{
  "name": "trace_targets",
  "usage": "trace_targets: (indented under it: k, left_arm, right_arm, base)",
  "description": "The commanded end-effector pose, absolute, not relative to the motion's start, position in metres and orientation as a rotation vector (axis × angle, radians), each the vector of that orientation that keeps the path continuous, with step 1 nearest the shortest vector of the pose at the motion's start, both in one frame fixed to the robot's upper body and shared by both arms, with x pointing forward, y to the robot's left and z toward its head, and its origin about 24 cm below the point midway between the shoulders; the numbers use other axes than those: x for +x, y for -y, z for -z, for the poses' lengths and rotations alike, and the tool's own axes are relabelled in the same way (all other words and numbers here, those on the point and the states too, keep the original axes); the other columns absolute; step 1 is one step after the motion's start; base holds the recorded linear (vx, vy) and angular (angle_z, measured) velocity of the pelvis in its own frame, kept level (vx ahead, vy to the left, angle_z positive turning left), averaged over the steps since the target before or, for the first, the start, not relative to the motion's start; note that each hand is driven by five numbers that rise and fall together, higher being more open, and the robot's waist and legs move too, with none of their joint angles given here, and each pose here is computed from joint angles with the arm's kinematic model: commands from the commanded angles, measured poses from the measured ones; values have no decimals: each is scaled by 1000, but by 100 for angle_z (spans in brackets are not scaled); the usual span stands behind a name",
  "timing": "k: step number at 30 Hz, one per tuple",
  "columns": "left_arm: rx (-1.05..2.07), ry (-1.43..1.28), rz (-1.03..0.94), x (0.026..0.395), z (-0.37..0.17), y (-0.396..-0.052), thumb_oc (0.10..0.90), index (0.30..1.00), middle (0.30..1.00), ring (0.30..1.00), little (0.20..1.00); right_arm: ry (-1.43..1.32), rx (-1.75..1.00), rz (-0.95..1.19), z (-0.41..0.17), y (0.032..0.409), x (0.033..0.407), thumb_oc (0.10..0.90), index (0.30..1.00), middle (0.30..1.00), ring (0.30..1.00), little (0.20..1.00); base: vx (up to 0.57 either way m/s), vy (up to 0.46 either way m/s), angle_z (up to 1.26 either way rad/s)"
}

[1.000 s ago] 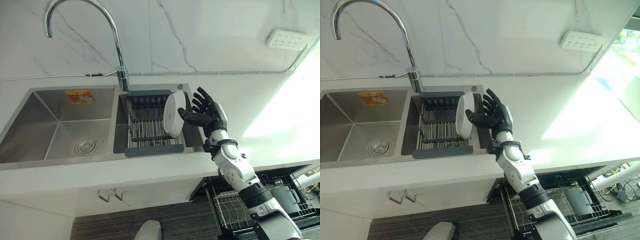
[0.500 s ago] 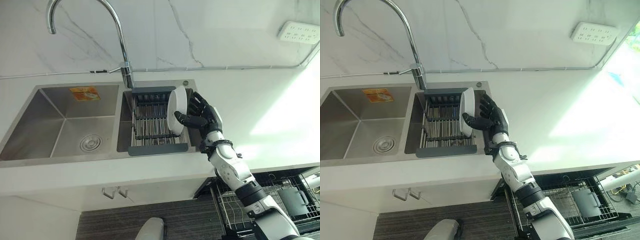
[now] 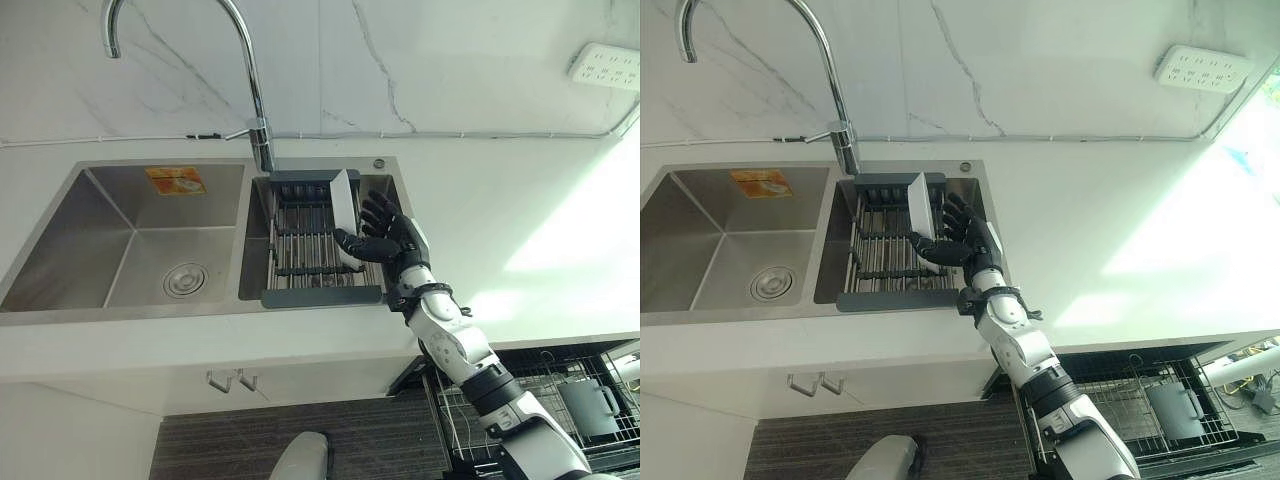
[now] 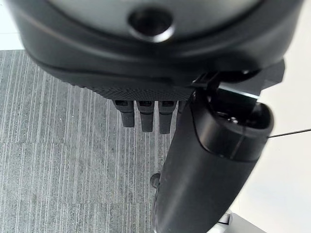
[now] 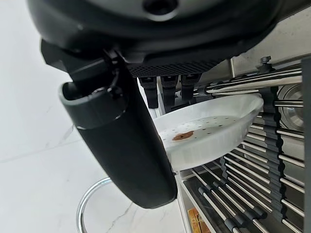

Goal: Place the dishes in the dishwasher.

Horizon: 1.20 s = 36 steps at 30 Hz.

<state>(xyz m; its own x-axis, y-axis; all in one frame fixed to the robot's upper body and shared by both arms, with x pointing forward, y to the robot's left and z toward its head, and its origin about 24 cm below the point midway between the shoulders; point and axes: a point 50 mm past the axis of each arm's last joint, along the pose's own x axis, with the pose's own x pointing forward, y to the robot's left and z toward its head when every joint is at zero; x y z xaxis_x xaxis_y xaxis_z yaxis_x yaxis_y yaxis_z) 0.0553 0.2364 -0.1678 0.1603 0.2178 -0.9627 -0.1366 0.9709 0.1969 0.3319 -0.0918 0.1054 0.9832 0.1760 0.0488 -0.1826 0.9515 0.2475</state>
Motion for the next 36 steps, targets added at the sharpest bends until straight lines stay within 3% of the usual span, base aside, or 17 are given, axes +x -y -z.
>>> trace_targets:
  k: [1, 23, 36]
  left_arm:
    - [170, -1447, -246, 40, 165, -255, 800, 900, 900, 900, 900]
    - [169, -1448, -238, 40, 166, -251, 800, 900, 900, 900, 900]
    - [201, -1451, -204, 42, 167, -247, 800, 900, 900, 900, 900]
  right_arm:
    - [197, 269, -233, -152, 83, 349, 400, 300, 300, 300, 300]
    - [223, 401, -167, -147, 92, 346, 400, 300, 300, 300, 300]
    - [582, 891, -298, -211, 113, 313, 400, 300, 300, 300, 300]
  base:
    - [0, 0, 0]
    - [-2, 2, 2]
    - [-21, -24, -12]
